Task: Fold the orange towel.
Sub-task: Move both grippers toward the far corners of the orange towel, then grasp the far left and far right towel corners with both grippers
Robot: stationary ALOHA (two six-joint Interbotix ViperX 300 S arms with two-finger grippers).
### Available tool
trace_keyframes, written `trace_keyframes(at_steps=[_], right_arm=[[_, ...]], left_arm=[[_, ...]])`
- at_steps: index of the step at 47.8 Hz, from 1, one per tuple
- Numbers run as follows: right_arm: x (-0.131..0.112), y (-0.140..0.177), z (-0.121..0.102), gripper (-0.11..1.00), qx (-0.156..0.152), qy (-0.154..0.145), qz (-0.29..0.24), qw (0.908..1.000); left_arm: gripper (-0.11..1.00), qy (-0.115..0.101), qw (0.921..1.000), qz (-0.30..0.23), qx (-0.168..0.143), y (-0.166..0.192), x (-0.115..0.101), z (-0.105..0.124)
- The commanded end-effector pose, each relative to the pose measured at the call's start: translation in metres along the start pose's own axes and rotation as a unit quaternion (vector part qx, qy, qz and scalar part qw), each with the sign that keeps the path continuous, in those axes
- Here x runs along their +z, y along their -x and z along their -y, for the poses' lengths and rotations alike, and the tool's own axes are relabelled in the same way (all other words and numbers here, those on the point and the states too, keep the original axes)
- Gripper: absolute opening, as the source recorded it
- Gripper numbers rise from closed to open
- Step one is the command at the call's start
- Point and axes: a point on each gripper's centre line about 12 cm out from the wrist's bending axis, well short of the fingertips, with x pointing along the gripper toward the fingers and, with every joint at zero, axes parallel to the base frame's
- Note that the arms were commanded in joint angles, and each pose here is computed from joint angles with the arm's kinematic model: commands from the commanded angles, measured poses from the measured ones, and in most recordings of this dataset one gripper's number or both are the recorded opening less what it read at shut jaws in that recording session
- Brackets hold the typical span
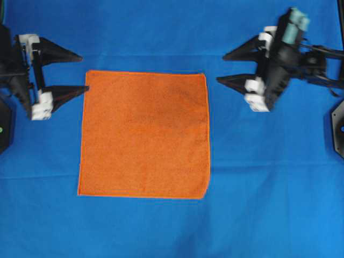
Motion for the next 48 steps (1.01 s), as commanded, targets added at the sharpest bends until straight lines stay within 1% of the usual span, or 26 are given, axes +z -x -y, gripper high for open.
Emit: trace_keyframes(at_steps=[1, 6, 11, 22, 31, 40, 43, 45, 48], right_arm=[[0.001, -0.014, 0.007, 0.64, -0.011, -0.009, -0.009, 0.9999], [-0.014, -0.033, 0.017, 0.61, -0.025, -0.014, -0.039, 0.9988], [-0.024, -0.049, 0.022, 0.62, -0.032, -0.018, -0.058, 0.9977], [-0.039, -0.081, 0.027, 0.62, -0.037, -0.020, -0.077, 0.9961], [-0.052, -0.099, 0.030, 0.62, -0.040, -0.020, -0.100, 0.9940], [-0.064, -0.101, 0.033, 0.60, -0.044, -0.022, -0.116, 0.9920], [-0.066, -0.101, 0.034, 0.57, -0.044, -0.020, -0.118, 0.9918], [-0.065, -0.101, 0.034, 0.53, -0.044, -0.019, -0.117, 0.9920], [-0.065, -0.101, 0.034, 0.40, -0.043, -0.018, -0.114, 0.9923]], left_arm=[[0.87, 0.012, 0.9995, -0.013, 0.025, -0.010, -0.006, -0.012], [0.86, 0.023, 0.9973, -0.050, 0.049, -0.023, -0.024, -0.025], [0.87, 0.030, 0.9946, -0.076, 0.063, -0.036, -0.039, -0.034], [0.86, 0.036, 0.9912, -0.102, 0.076, -0.058, -0.063, -0.043], [0.87, 0.037, 0.9887, -0.123, 0.078, -0.069, -0.072, -0.046], [0.85, 0.039, 0.9873, -0.131, 0.081, -0.073, -0.074, -0.048], [0.83, 0.040, 0.9867, -0.135, 0.081, -0.073, -0.075, -0.048], [0.79, 0.039, 0.9861, -0.140, 0.081, -0.074, -0.076, -0.048], [0.67, 0.036, 0.9850, -0.149, 0.080, -0.074, -0.077, -0.048]])
